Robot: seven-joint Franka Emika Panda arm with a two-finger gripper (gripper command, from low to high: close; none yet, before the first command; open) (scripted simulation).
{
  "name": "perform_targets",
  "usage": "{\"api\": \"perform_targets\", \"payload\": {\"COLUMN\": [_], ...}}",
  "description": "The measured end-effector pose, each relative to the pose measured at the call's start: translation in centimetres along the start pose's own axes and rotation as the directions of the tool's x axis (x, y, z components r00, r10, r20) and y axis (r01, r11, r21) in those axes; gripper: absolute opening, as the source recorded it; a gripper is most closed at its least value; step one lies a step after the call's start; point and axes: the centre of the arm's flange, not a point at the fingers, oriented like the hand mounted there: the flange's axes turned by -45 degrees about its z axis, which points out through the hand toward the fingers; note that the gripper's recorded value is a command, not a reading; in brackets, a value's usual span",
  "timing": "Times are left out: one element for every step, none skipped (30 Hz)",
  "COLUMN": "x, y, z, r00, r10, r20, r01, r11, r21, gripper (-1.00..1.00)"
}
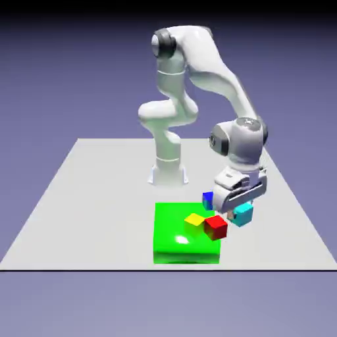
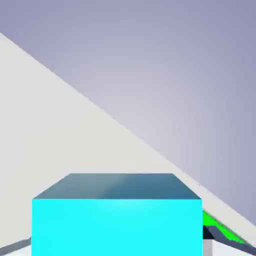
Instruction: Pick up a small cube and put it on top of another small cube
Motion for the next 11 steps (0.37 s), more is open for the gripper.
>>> {"api": "perform_targets", "payload": {"x": [-0.9, -1.9, -2.5, -2.9, -2.8, -1.9, -2.3, -2.2, -2.3, -2.3, -2.3], "y": [0.6, 1.5, 2.5, 3.5, 3.5, 0.8, 1.9, 1.4, 1.5, 1.5, 1.5], "z": [-1.0, -2.0, -2.5, -2.5, -0.7, 1.0, 2.7, 4.5, 4.5, 4.5, 4.5], "r00": [1.0, 1.0, 0.999, 0.998, 0.998, 1.0, 1.0, 1.0, 1.0, 1.0, 1.0], "r10": [0.01, 0.026, 0.044, 0.065, 0.065, 0.01, 0.032, 0.024, 0.024, 0.025, 0.025], "r20": [-0.001, -0.002, -0.002, -0.002, -0.002, -0.002, -0.002, -0.002, -0.002, -0.002, -0.002], "r01": [-0.01, -0.026, -0.044, -0.065, -0.065, -0.01, -0.031, -0.024, -0.024, -0.025, -0.025], "r11": [1.0, 1.0, 0.999, 0.998, 0.998, 1.0, 0.999, 1.0, 1.0, 1.0, 1.0], "r21": [0.002, 0.004, 0.004, 0.004, 0.003, 0.004, 0.003, 0.004, 0.004, 0.002, 0.002], "gripper": [-1.0, -1.0, -1.0, -1.0, -1.0, -1.0, -1.0, -1.0, 1.0, 1.0, 1.0]}}
